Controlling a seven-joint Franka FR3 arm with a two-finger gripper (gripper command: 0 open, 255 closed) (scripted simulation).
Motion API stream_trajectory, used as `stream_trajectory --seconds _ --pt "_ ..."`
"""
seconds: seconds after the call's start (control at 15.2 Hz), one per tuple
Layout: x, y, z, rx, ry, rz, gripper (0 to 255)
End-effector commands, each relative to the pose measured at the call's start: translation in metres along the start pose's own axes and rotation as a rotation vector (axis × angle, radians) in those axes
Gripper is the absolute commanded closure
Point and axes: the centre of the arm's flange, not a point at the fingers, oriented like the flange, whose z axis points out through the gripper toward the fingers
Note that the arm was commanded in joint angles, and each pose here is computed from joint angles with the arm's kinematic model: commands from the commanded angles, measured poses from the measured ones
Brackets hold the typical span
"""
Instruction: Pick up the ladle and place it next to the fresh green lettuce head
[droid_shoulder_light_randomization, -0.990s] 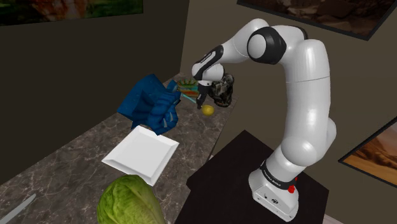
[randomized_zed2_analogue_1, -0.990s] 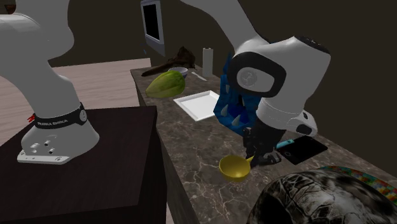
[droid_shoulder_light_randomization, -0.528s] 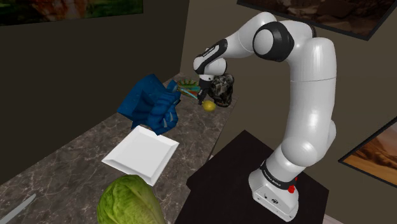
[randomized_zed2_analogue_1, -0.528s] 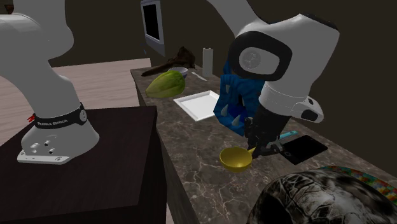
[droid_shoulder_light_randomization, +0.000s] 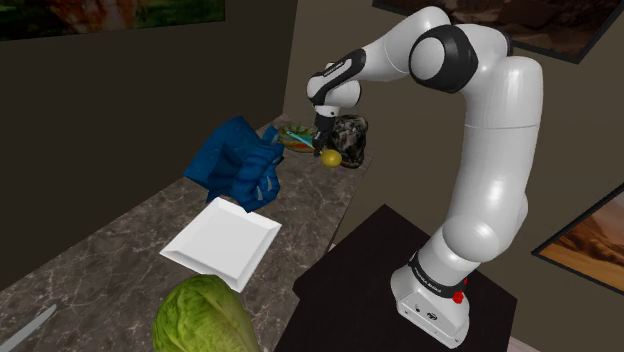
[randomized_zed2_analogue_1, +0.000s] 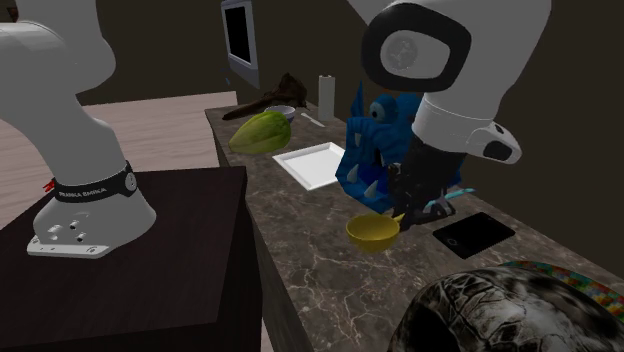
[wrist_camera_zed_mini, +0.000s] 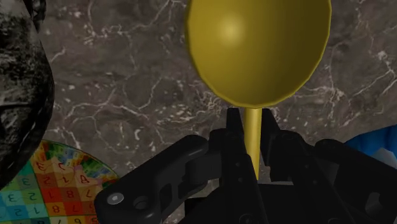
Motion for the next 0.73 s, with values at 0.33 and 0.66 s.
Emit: stream_trajectory --seconds 0.33,0.66 --pt "-0.002 -0.005 -0.036 0.000 0.000 0.000 255" --pt "-0.004 -0.009 -0.062 0.000 0.000 0.000 255"
